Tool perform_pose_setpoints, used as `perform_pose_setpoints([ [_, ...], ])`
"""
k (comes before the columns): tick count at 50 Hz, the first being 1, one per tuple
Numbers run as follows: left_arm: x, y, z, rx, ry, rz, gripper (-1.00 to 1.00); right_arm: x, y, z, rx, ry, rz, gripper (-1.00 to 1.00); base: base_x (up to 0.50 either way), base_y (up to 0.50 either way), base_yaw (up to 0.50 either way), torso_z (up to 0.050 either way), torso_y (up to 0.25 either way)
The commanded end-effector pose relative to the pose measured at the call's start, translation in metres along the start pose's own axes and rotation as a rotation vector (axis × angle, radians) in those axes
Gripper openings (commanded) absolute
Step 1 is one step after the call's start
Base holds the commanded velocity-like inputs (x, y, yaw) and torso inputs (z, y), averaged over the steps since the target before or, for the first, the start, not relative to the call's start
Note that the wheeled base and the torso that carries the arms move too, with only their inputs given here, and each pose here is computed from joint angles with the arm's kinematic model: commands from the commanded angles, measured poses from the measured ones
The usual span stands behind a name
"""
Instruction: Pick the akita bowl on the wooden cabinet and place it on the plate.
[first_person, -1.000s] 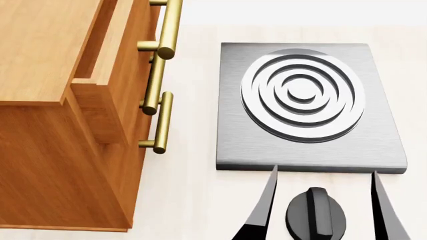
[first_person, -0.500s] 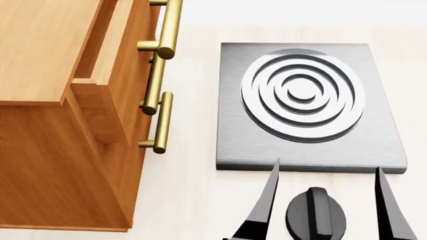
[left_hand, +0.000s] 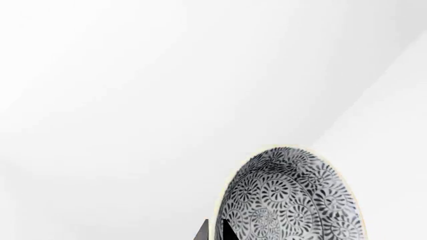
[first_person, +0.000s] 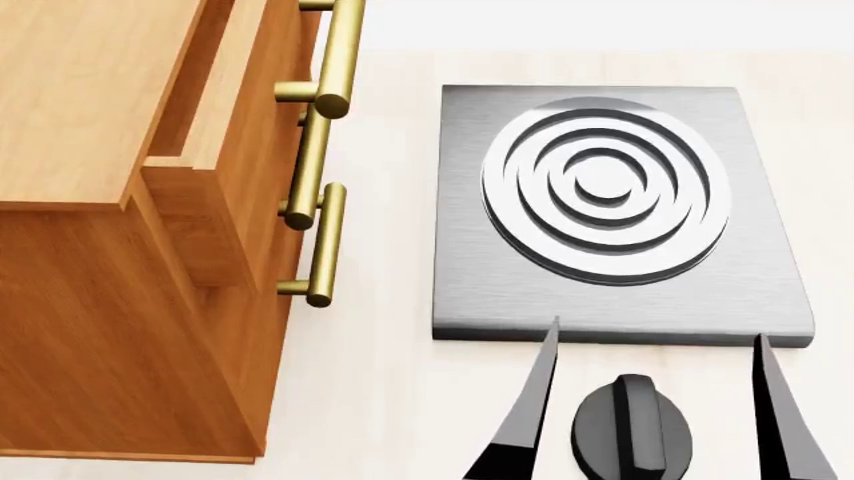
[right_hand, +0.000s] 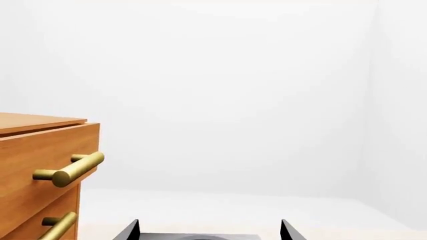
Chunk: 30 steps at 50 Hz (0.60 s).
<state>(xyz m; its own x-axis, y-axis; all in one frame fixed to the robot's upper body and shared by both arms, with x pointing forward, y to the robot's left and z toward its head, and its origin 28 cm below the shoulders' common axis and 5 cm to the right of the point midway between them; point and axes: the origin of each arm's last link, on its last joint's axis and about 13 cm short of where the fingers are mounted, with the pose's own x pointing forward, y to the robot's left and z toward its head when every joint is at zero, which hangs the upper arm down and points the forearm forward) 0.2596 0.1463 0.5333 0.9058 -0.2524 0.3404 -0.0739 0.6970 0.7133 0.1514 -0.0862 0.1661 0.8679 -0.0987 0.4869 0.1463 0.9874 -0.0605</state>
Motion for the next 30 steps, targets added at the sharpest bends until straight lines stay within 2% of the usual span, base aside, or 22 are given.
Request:
perform_pose_setpoints([
  [1, -0.006, -0.004, 0.007, 0.063, -0.061, 0.025, -1.00, 0.000, 0.000, 0.000, 0.001, -0.001, 0.000, 1.00, 0.00, 0.00, 0.00, 0.000, 0.000],
  [30, -0.016, -0.025, 0.018, 0.123, -0.149, -0.049, -1.00, 0.000, -0.001, -0.001, 0.008, -0.001, -0.003, 1.00, 0.00, 0.00, 0.00, 0.000, 0.001],
])
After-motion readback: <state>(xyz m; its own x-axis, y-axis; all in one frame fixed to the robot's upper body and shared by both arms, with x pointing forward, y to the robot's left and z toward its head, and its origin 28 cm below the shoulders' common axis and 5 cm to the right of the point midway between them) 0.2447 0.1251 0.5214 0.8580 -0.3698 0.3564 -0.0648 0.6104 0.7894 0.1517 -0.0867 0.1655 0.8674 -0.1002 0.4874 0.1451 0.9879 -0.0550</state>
